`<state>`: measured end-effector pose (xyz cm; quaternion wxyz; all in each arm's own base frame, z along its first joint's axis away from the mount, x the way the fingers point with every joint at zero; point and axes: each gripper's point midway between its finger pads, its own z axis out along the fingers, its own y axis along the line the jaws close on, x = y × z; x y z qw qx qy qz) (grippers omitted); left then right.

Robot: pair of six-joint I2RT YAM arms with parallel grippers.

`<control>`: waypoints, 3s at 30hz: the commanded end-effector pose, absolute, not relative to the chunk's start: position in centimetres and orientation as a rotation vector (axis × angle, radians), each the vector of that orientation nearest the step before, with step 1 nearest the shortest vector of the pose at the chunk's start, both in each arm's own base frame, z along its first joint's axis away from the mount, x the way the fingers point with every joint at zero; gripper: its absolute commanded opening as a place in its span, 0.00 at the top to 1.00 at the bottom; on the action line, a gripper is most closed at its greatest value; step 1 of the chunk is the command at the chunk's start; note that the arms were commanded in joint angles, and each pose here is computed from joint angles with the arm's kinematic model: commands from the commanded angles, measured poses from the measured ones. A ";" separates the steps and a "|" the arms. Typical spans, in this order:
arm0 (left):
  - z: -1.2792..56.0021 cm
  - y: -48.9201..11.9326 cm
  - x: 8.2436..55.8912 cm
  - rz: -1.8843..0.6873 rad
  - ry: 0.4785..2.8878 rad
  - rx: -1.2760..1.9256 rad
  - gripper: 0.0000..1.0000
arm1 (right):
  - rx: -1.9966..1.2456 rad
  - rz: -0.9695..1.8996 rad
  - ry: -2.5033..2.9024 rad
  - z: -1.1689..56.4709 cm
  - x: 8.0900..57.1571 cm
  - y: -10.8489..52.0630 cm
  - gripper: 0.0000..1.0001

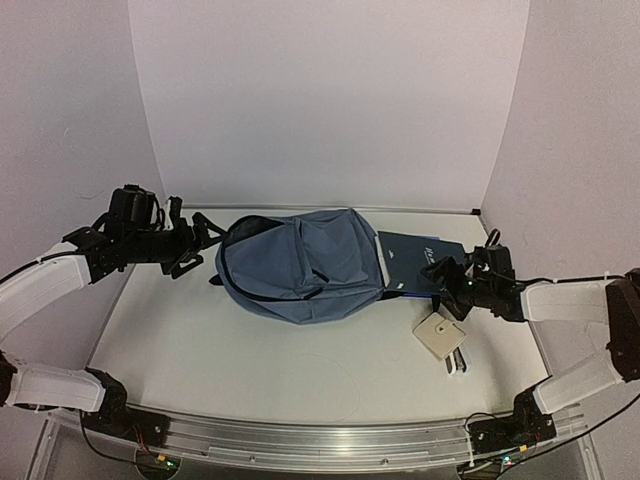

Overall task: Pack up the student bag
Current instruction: Pick up the book from the center of the board.

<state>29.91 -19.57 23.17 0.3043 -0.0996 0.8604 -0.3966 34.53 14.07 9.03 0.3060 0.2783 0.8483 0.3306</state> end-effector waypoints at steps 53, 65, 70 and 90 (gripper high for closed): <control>32.8 -27.2 30.1 -1.405 1.974 0.024 0.05 | 0.742 1.554 1.631 27.2 35.9 23.8 0.67; 36.8 -33.8 29.0 -1.541 1.791 0.226 0.00 | 0.578 1.743 1.552 33.5 33.3 31.6 0.67; 36.9 -34.1 29.2 -1.567 1.775 0.202 0.00 | 0.532 1.796 1.555 34.3 32.4 34.2 0.67; 36.9 -33.5 30.7 -1.578 1.740 0.053 0.52 | 0.499 1.852 1.534 34.5 30.7 36.9 0.64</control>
